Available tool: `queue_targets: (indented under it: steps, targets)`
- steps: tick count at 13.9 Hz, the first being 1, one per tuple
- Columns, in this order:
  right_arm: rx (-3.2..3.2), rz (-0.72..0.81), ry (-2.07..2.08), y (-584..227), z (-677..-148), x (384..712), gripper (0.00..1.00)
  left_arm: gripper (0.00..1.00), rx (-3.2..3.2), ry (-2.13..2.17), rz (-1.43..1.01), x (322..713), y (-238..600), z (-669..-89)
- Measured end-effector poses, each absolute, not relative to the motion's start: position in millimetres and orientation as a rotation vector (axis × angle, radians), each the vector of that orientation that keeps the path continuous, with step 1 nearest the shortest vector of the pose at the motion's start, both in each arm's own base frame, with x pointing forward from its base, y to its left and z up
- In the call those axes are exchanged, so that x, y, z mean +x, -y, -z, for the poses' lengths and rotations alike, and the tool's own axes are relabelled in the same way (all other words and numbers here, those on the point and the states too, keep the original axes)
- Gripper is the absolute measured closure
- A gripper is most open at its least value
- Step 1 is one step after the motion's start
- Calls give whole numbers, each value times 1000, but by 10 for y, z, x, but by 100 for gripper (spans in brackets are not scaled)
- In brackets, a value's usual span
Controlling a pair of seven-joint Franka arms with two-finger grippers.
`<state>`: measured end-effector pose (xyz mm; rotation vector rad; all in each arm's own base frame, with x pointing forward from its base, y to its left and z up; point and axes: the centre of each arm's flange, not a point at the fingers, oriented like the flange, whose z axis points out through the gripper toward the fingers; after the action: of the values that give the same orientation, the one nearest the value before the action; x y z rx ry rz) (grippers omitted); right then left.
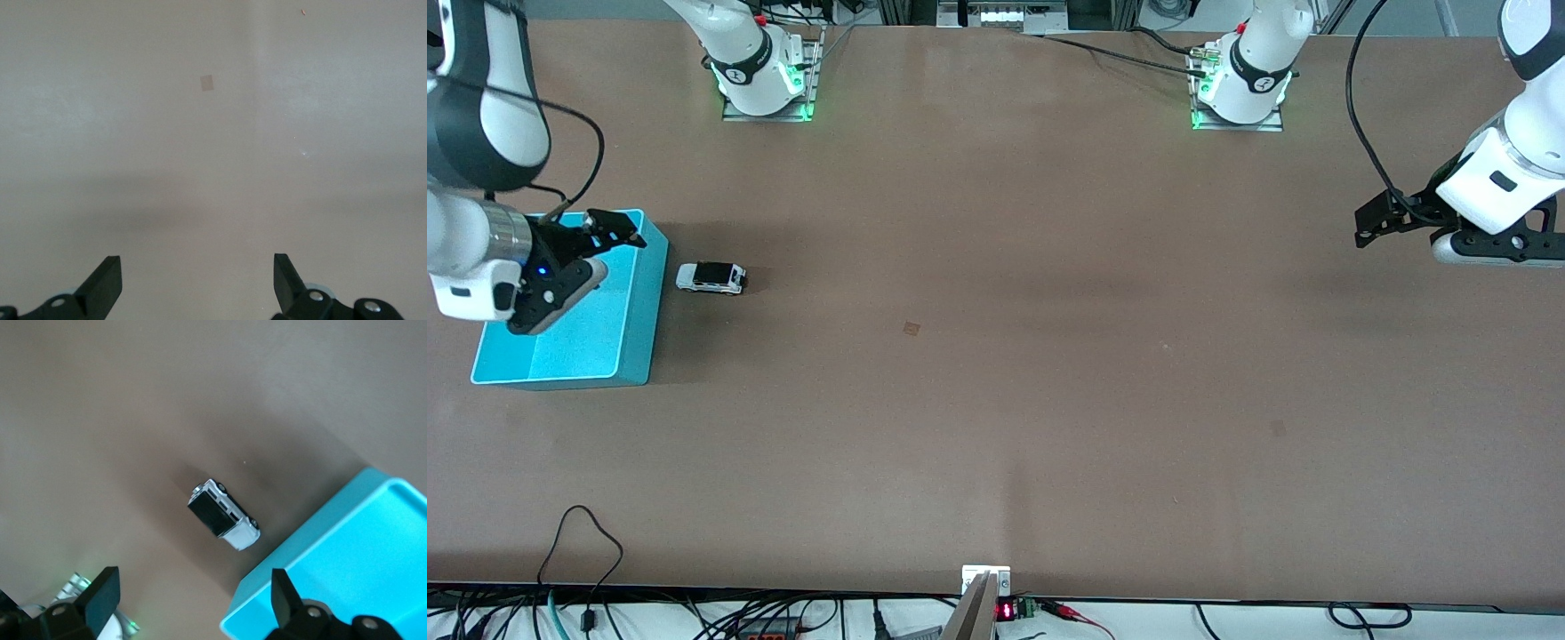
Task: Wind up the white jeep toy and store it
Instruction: 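Lower the right gripper onto the rolled jeep and grasp it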
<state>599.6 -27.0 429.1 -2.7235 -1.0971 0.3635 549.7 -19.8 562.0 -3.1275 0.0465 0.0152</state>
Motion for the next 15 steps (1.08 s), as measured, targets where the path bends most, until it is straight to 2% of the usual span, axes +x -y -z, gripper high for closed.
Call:
queue_targets:
  steps: [5,11,15]
  targets:
    - [-2619,-294,1339,217,-3482,5869,0,0,-3128,-42,-7,5503,195,-5641]
    - [-2631,-163,1468,99,-2730,5324,0,0,-3128,-36,-7,5504,176,-5641]
    - [-2646,-85,1524,-18,-2412,5057,0,0,-3128,-36,-7,5504,176,-5641]
